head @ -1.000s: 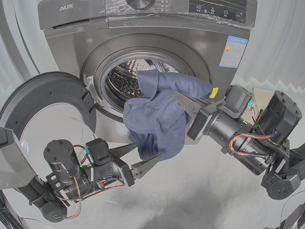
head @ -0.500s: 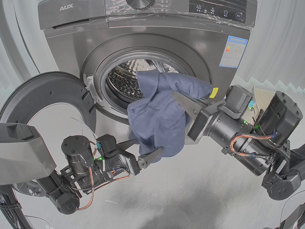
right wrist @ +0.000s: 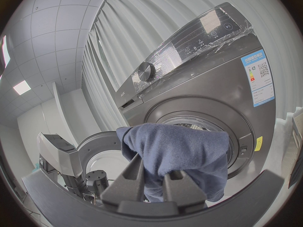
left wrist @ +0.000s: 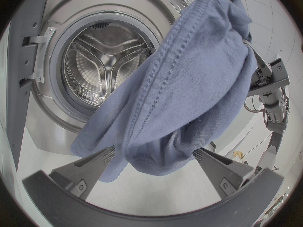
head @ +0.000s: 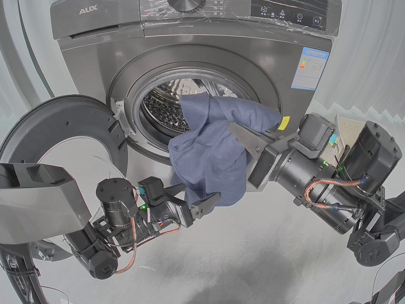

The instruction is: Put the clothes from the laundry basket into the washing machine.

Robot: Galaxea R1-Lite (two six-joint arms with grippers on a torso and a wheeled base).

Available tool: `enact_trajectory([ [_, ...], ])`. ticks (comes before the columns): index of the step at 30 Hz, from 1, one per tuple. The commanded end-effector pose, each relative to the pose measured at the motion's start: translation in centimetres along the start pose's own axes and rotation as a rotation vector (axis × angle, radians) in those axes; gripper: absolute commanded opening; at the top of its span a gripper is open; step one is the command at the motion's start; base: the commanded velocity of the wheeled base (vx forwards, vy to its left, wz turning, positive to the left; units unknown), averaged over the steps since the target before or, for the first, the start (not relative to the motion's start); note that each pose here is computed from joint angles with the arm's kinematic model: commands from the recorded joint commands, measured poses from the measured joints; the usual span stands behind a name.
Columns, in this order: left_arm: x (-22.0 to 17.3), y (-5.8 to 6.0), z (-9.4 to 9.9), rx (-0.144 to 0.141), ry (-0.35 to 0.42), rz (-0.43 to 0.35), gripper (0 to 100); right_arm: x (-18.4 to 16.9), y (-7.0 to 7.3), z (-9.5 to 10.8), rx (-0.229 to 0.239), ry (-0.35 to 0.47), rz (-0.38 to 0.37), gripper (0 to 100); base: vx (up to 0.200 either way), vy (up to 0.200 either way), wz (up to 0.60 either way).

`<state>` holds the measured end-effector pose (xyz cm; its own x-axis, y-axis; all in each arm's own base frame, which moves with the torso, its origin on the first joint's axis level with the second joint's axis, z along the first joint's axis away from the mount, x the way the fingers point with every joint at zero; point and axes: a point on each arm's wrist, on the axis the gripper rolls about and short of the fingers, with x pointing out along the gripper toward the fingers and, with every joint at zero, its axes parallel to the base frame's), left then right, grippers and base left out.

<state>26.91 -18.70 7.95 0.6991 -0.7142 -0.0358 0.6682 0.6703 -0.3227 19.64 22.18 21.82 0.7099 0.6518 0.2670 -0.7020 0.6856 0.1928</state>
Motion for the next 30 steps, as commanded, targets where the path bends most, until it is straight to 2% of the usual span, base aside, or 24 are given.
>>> enact_trajectory([
  [1, 0.9, 0.2, -0.2, 0.002, -0.009, -0.006, 100, 0.0, 0.1, 0.0, 0.001, -0.001, 0.002, 0, 0.0, 0.0, 0.0],
  [7, 1.3, 0.1, -0.3, 0.011, -0.014, -0.01, 100, 0.0, 0.1, 0.0, 0.001, 0.001, 0.003, 0, 0.0, 0.0, 0.0],
  [18, 1.5, -0.8, -0.2, 0.011, -0.019, -0.039, 100, 0.0, 0.1, -0.1, 0.001, 0.004, 0.001, 0, 0.0, 0.0, 0.0],
  [27, 2.1, -0.6, 0.0, 0.014, -0.047, -0.016, 100, 0.0, 0.1, -0.2, 0.001, 0.005, 0.001, 0, 0.0, 0.0, 0.0],
  [28, 2.2, -0.6, 0.1, 0.012, -0.053, -0.003, 0, 0.0, 0.1, -0.1, 0.001, 0.004, 0.003, 0, 0.0, 0.0, 0.0],
  [30, 2.1, -0.6, 0.1, 0.014, -0.055, -0.002, 0, 0.0, 0.1, -0.2, 0.002, 0.005, 0.001, 0, 0.0, 0.0, 0.0],
])
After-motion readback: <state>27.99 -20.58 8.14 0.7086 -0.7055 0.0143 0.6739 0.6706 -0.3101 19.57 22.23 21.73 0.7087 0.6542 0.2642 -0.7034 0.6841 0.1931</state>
